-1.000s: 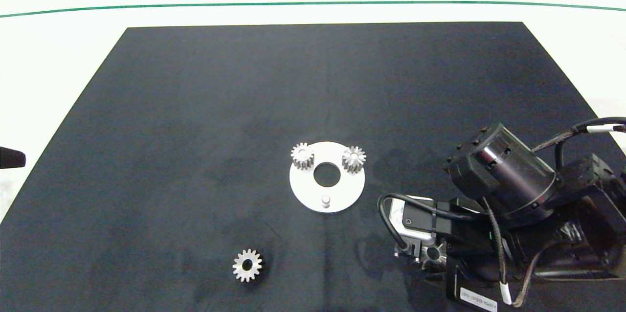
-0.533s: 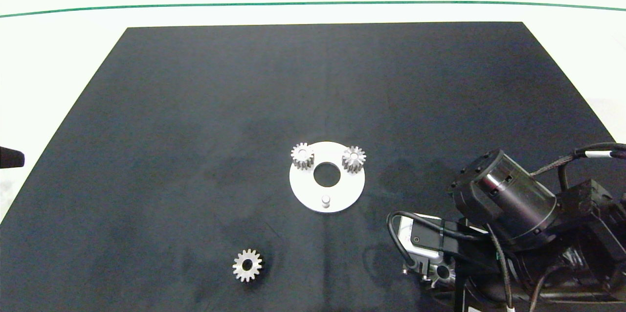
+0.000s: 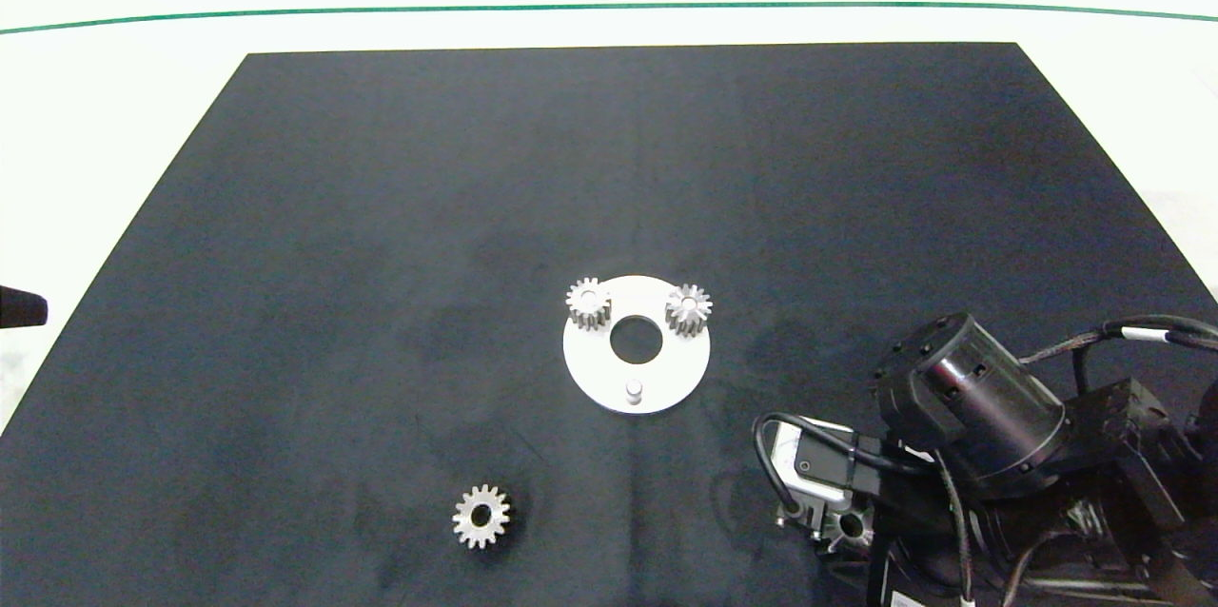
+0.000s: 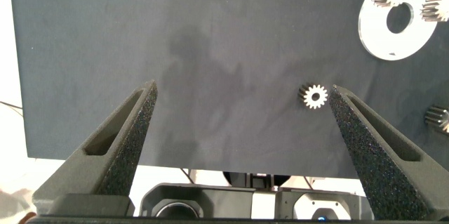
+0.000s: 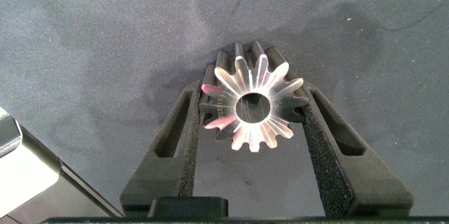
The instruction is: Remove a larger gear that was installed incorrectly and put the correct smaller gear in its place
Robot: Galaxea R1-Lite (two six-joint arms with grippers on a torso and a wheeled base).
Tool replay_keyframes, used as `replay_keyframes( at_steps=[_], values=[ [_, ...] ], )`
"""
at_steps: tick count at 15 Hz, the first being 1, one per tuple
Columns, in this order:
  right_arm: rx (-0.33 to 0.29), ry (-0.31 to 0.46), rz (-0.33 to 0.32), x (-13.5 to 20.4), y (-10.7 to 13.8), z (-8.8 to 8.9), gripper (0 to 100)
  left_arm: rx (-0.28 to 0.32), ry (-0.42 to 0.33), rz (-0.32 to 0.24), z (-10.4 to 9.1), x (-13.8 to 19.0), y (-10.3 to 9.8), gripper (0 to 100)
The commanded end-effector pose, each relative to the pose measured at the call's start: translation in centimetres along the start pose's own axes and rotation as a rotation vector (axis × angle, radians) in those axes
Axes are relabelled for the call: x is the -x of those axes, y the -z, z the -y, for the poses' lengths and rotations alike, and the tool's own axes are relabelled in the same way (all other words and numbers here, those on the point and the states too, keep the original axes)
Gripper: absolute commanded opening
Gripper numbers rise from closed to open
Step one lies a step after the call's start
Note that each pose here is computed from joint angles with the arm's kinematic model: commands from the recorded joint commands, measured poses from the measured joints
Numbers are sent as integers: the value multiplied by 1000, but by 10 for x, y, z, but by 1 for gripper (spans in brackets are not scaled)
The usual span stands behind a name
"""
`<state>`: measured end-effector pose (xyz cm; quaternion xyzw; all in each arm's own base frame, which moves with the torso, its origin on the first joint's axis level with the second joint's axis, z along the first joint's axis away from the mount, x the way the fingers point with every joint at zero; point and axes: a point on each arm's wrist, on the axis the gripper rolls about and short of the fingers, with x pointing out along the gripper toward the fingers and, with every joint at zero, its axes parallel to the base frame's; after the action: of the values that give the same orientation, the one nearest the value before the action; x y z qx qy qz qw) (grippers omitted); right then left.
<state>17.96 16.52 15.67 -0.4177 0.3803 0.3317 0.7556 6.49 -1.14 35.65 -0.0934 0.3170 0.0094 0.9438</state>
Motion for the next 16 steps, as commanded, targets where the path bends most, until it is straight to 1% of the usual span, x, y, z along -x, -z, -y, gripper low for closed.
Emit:
replay_keyframes(
  at_steps=[1,2,5,8,9,10,11,12,13,14,16],
  values=[
    [5,-1,-9,-1,1,0,13,1,-3,-4,0,1,1,100],
    [5,-1,-9,-1,1,0,100,2,-4,-4,0,1,1,100],
    [6,-1,-11,-1,3,-1,100,2,-3,-2,0,1,1,100],
    [3,10,4,5,5,-1,100,3,-3,-1,0,1,0,100],
    [-2,28,20,11,6,0,100,2,-3,-2,0,0,0,100],
    [-5,41,48,19,6,1,100,2,-5,-8,0,-1,-1,100],
    [-20,66,93,31,3,5,100,1,-6,-9,0,-2,-1,100],
    [-30,75,112,37,3,7,100,1,-7,-12,1,-3,-1,100],
    [-113,126,181,58,-1,19,100,-2,-7,-20,1,-4,-1,100],
    [-181,175,186,66,1,33,100,-2,-11,-33,2,-8,-1,100],
    [-296,266,146,73,12,63,100,-2,-17,-61,4,-17,-5,100]
  ],
)
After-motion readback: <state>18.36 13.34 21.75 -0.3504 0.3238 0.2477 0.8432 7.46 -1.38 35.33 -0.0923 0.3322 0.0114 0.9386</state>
